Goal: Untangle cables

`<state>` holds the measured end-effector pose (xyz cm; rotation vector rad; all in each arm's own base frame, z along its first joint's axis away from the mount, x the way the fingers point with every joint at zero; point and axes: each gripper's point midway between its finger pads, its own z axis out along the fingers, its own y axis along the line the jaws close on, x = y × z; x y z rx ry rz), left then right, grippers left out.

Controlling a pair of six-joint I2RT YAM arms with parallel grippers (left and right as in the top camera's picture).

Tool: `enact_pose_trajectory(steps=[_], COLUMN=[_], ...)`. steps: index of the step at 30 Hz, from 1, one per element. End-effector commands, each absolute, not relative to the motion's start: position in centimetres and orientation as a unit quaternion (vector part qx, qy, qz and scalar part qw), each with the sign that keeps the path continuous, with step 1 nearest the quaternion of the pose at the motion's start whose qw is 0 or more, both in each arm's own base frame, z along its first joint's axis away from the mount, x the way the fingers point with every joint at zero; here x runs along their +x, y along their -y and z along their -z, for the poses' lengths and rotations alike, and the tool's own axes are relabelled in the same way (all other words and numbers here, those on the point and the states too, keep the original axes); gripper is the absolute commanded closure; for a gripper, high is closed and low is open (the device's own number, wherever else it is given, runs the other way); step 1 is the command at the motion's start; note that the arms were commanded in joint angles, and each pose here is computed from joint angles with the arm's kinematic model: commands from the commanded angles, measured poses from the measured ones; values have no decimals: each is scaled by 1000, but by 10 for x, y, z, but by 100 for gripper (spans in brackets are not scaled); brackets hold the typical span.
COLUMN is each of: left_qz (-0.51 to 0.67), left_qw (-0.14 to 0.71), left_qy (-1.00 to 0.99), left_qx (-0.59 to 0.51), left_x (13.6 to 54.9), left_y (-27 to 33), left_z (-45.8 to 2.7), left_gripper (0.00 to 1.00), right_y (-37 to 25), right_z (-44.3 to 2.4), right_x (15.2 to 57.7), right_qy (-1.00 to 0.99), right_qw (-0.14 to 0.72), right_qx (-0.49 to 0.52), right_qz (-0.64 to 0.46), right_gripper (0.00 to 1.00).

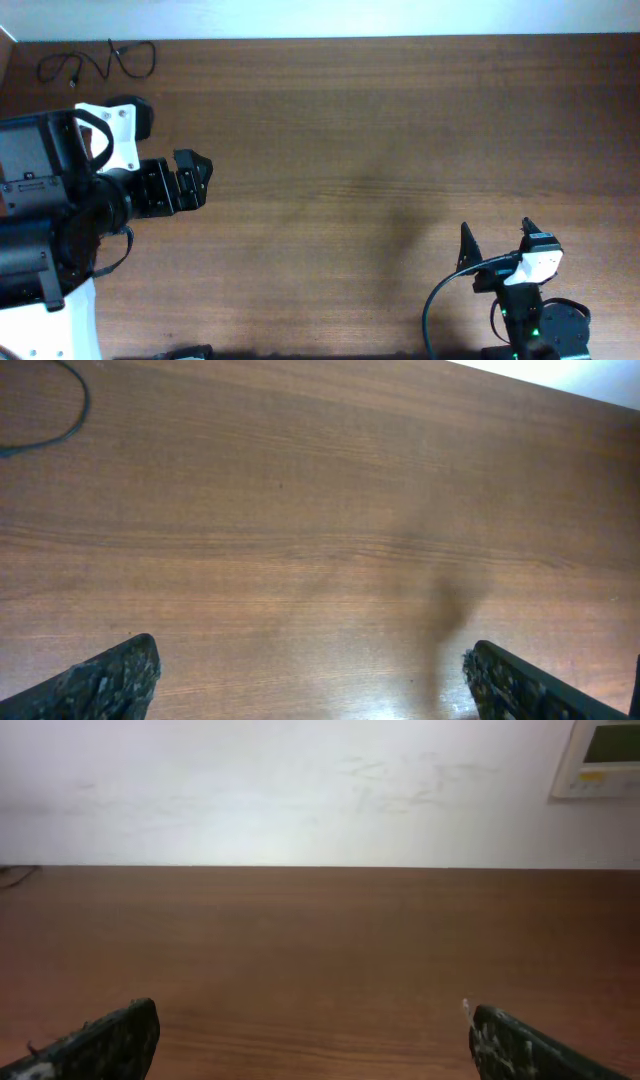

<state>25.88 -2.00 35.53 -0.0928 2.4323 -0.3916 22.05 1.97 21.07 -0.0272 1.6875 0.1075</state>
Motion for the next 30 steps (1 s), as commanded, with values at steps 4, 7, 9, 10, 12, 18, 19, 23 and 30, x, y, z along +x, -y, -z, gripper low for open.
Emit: enact_pose_trajectory(steps=[4, 7, 9, 10, 12, 18, 19, 23, 30], left_qz=[145, 145, 145, 145, 145, 145, 145, 145, 145], left_qw=[333, 333, 333, 333, 333, 333, 333, 333, 333], left_qy=[-932, -932, -932, -932, -932, -932, -932, -932, -932], left_qx=[-27, -27, -27, -27, -27, -27, -27, -27, -27], left_x=[259, 259, 259, 259, 259, 259, 259, 259, 259], left_y=[20, 20, 20, 20, 20, 20, 20, 20, 20], left_z=[-355, -355, -355, -355, -355, -355, -355, -355, -355], left_gripper=[1, 1, 1, 1, 1, 1, 1, 1, 1], right_y=[-4, 1, 2, 2, 1, 0, -1, -1, 0], right_z=[-214, -216, -216, -216, -216, -212, -210, -203, -190], right_x=[221, 221, 221, 221, 221, 222, 222, 225, 232], right_qy=[-739, -737, -737, -737, -737, -739, -741, -744, -741], right_qw=[673, 675, 675, 676, 676, 673, 671, 667, 670], right_qx=[14, 22, 24, 25, 25, 23, 21, 29, 32], right_qz=[-24, -17, -15, -15, -17, -20, -24, -31, -28], right_gripper=[2, 2, 2, 2, 1, 2, 1, 2, 2])
